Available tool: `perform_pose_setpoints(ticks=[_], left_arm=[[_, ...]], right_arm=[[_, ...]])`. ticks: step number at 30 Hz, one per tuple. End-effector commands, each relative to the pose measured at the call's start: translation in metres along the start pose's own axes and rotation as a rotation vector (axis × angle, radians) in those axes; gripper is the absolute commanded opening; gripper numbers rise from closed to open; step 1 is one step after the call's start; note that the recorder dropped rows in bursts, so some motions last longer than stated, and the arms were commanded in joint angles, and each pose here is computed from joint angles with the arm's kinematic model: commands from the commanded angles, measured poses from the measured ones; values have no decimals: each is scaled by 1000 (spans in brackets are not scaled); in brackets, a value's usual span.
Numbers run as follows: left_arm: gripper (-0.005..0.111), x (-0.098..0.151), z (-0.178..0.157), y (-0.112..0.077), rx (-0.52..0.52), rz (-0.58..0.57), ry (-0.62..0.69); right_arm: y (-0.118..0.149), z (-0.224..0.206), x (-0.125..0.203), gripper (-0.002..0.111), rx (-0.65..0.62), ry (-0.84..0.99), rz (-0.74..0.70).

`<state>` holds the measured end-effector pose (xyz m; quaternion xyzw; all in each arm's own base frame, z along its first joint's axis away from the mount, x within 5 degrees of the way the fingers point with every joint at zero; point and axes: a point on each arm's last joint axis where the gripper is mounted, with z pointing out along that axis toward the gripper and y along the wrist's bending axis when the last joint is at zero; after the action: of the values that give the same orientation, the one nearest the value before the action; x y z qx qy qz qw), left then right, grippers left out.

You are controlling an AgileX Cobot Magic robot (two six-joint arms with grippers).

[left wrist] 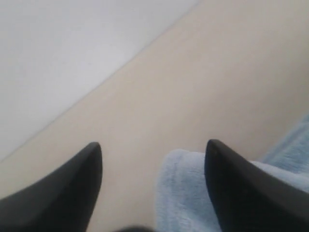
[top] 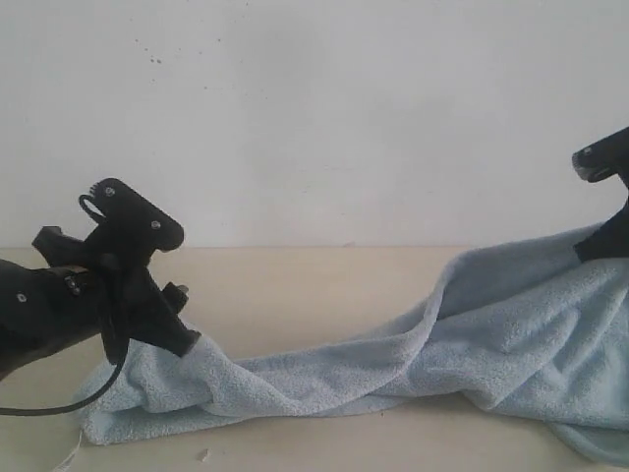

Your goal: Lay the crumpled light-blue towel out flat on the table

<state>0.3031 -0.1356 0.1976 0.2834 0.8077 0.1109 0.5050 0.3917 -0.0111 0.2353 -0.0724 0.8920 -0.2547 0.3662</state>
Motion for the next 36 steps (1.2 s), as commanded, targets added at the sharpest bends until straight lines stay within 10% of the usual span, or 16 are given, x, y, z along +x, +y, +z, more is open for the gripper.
perform_pose_setpoints(ticks=[1, 6, 10, 15, 17, 23, 36], left_arm=[[62, 6, 11, 8, -135, -66, -15], [62, 1, 10, 8, -142, 30, -49], [61, 3, 11, 11, -158, -178, -26], [23, -35, 25, 12, 438, -398, 106], [14, -55, 26, 29, 504, -423, 82], [60, -45, 50, 109, 315, -573, 208], [61, 32, 119, 59, 581, -465, 460]], right_arm=[[4, 9, 2, 0, -29, -2, 5], [10, 9, -2, 0, -89, -44, 30], [11, 9, -3, 0, -96, -52, 29], [12, 9, -3, 0, -107, -60, 34], [12, 9, -3, 0, -108, -55, 42], [12, 9, -1, 0, -108, -35, 72], [16, 9, -1, 0, -147, -21, 151]])
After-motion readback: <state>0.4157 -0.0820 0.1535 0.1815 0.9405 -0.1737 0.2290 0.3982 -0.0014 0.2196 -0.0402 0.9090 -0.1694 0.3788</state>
